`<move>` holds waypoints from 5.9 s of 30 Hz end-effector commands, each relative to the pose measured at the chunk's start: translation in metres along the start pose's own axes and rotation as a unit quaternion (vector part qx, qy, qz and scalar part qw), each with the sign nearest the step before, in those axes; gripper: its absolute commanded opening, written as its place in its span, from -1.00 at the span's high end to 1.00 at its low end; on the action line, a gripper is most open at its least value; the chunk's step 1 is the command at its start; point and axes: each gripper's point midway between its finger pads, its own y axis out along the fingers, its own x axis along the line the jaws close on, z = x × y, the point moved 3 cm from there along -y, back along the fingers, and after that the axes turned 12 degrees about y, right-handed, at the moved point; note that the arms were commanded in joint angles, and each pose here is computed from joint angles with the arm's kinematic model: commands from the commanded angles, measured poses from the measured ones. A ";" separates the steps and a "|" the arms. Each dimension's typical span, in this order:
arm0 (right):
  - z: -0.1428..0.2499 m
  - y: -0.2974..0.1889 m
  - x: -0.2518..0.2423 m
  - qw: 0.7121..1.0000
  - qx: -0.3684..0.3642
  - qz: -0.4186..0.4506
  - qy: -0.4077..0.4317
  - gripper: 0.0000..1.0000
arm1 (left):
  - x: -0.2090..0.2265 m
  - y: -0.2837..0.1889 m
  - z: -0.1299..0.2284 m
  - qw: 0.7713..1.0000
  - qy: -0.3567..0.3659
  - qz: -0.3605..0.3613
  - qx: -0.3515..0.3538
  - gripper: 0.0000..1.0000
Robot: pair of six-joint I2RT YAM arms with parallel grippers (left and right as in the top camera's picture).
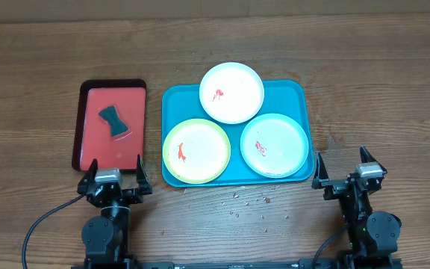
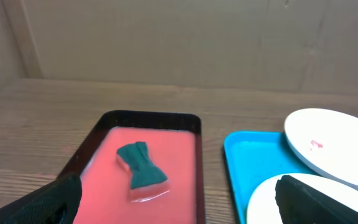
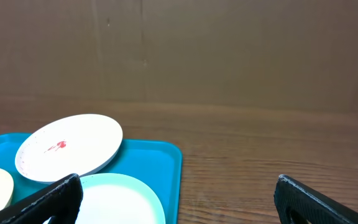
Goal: Clean dirty plates on tray and stack at the side
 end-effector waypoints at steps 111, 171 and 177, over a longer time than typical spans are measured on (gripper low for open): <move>0.002 0.000 -0.002 1.000 -0.002 0.005 0.002 -1.00 | 0.047 0.238 0.115 0.776 -0.184 -0.080 0.598 -0.61; 0.002 0.000 -0.002 1.000 -0.002 0.005 0.002 -1.00 | 0.016 0.182 0.122 0.676 -0.215 -0.009 0.704 0.92; 0.002 0.000 -0.002 1.000 -0.002 0.005 0.002 -1.00 | 0.025 0.189 0.124 0.693 -0.198 -0.028 0.693 -0.82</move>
